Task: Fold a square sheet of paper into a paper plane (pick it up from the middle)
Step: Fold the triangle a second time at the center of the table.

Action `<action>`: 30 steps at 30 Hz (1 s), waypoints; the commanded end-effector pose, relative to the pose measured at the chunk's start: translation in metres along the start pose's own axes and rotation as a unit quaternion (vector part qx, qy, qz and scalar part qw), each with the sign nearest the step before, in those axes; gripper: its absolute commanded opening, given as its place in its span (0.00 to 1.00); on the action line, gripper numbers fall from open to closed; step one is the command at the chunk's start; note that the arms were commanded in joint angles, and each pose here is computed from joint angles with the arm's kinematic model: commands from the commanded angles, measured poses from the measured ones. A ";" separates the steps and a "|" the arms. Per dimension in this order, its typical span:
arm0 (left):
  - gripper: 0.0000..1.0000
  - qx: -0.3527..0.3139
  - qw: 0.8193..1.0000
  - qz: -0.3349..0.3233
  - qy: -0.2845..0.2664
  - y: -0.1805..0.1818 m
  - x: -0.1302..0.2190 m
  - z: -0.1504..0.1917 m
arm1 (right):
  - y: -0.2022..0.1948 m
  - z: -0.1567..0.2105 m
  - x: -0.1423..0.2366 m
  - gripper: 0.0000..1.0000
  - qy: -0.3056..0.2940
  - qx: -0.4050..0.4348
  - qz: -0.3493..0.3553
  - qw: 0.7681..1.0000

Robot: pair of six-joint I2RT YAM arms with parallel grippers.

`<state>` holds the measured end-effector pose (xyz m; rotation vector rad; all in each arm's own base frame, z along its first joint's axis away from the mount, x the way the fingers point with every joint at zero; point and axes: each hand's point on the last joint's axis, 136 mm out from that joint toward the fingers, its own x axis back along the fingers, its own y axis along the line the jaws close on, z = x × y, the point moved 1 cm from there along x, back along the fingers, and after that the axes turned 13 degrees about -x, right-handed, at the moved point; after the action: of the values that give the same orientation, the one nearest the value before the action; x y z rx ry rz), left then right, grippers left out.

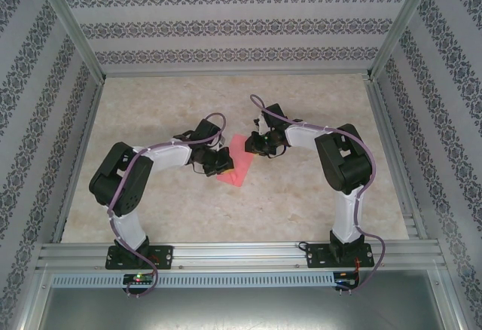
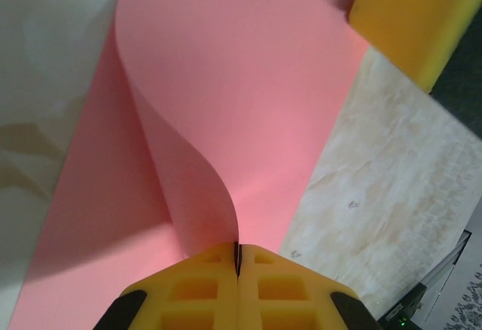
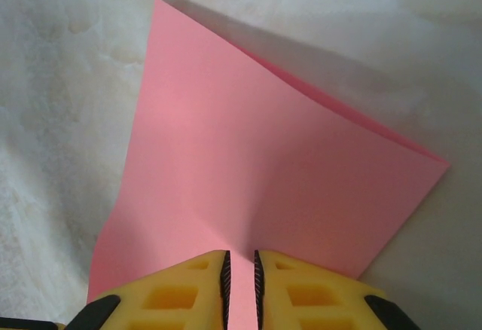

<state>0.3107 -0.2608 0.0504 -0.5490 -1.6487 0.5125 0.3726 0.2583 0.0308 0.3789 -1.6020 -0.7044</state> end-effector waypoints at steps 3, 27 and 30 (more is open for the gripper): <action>0.01 -0.018 1.000 0.002 0.015 -0.009 -0.009 -0.001 | 0.002 0.010 -0.004 0.18 0.016 0.018 -0.003 1.000; 0.01 -0.025 0.999 -0.009 0.029 -0.011 -0.029 -0.010 | 0.004 0.012 0.005 0.17 0.015 0.032 -0.013 0.999; 0.01 -0.025 0.999 -0.007 0.027 -0.011 -0.031 -0.011 | 0.004 0.013 0.006 0.17 0.015 0.033 -0.013 0.999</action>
<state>0.3253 -0.2825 0.0371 -0.5704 -1.6185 0.4786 0.3663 0.2584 0.0275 0.4124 -1.5924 -0.6780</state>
